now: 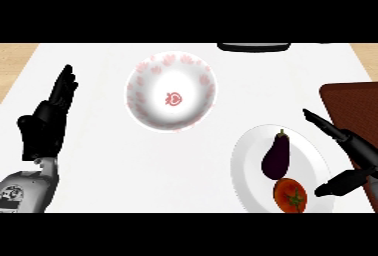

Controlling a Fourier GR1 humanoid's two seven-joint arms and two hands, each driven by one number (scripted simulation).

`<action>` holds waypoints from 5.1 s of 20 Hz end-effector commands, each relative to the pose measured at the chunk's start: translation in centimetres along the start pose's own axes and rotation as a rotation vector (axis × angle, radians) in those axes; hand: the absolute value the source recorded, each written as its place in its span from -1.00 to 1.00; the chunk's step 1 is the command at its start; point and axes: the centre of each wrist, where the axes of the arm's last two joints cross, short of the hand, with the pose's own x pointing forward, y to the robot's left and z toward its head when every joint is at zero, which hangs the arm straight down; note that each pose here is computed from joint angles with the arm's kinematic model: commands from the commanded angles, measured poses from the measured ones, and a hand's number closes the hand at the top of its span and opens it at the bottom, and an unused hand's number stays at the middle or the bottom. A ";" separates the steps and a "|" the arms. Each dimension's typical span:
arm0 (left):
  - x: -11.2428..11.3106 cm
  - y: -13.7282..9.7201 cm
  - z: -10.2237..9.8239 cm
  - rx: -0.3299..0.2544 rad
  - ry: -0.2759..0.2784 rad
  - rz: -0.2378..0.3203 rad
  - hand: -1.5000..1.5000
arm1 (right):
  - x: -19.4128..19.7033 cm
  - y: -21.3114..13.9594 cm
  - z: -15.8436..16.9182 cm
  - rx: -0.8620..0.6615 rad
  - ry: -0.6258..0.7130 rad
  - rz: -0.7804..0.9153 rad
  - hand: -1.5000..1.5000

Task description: Pick the eggplant from the plate and place it in the bowl

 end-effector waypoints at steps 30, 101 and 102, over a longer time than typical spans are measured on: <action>1.1 -0.3 -0.8 0.010 -0.008 -0.015 0.00 | -2.8 8.1 -7.2 0.061 -0.008 0.121 1.00; 0.8 -2.0 -1.4 -0.054 -0.046 0.028 0.00 | 16.5 15.0 -30.1 -0.678 0.338 0.379 -1.00; 1.3 -1.5 -1.4 -0.054 -0.057 0.006 0.00 | 14.7 15.5 -29.2 -0.682 0.339 0.373 -1.00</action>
